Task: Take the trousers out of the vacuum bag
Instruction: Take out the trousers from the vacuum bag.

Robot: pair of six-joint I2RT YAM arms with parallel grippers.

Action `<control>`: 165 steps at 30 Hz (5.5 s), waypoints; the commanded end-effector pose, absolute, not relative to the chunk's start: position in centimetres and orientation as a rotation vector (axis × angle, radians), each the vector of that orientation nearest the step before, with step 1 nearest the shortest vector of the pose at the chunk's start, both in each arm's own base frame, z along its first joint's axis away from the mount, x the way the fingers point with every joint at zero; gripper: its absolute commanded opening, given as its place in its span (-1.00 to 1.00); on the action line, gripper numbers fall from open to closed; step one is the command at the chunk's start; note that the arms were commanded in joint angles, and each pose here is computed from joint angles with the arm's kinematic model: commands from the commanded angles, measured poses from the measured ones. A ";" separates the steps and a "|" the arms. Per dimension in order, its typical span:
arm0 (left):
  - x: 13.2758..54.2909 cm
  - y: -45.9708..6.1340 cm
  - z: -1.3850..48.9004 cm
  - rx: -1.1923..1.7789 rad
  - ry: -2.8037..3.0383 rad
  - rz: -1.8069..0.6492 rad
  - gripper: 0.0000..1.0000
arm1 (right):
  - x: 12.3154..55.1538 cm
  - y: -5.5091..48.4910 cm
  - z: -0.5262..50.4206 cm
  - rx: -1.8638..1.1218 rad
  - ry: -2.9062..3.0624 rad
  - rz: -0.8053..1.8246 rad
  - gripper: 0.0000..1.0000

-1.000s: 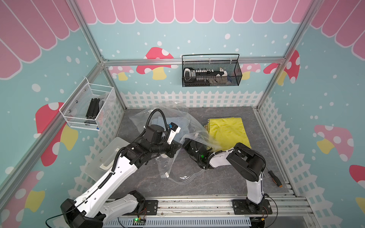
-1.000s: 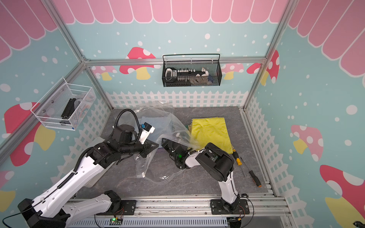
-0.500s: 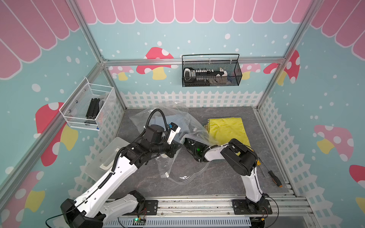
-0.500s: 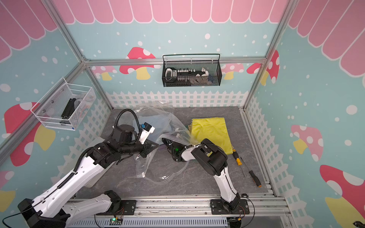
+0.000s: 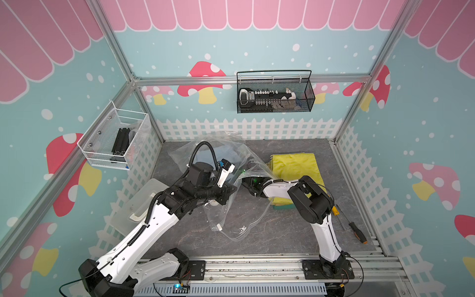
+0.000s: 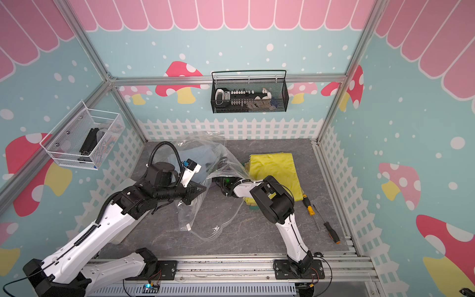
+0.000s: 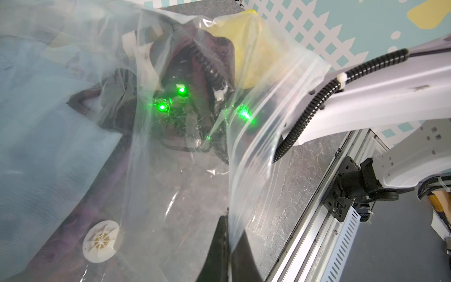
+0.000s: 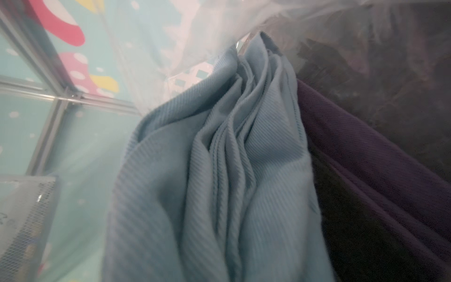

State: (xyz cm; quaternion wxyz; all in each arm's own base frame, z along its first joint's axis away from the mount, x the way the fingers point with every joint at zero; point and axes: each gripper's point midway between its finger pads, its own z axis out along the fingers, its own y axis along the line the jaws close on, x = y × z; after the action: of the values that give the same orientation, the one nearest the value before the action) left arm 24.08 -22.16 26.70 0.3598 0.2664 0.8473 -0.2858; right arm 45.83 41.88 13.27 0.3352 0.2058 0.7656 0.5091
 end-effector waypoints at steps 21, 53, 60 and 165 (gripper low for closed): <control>24.9 -19.9 28.2 0.597 2.125 -0.647 -1.00 | 38.4 43.2 31.0 0.088 1.464 1.990 -1.00; 24.9 -23.2 29.6 0.629 2.099 -0.717 -1.00 | 29.1 40.8 22.5 0.216 1.939 1.413 -1.00; 25.9 -23.2 29.3 0.588 2.131 -0.675 -1.00 | 26.3 39.7 23.2 0.166 1.957 1.289 -1.00; 32.8 -14.7 22.1 0.035 2.441 -0.404 0.97 | 40.3 41.0 14.7 0.137 2.188 1.206 -1.00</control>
State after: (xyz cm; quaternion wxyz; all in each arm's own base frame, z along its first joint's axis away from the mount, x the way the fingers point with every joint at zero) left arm 34.43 -13.75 20.84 0.3112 -0.0178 0.9398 -0.1401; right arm 40.10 42.83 12.14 0.2958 0.0211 0.8424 0.4500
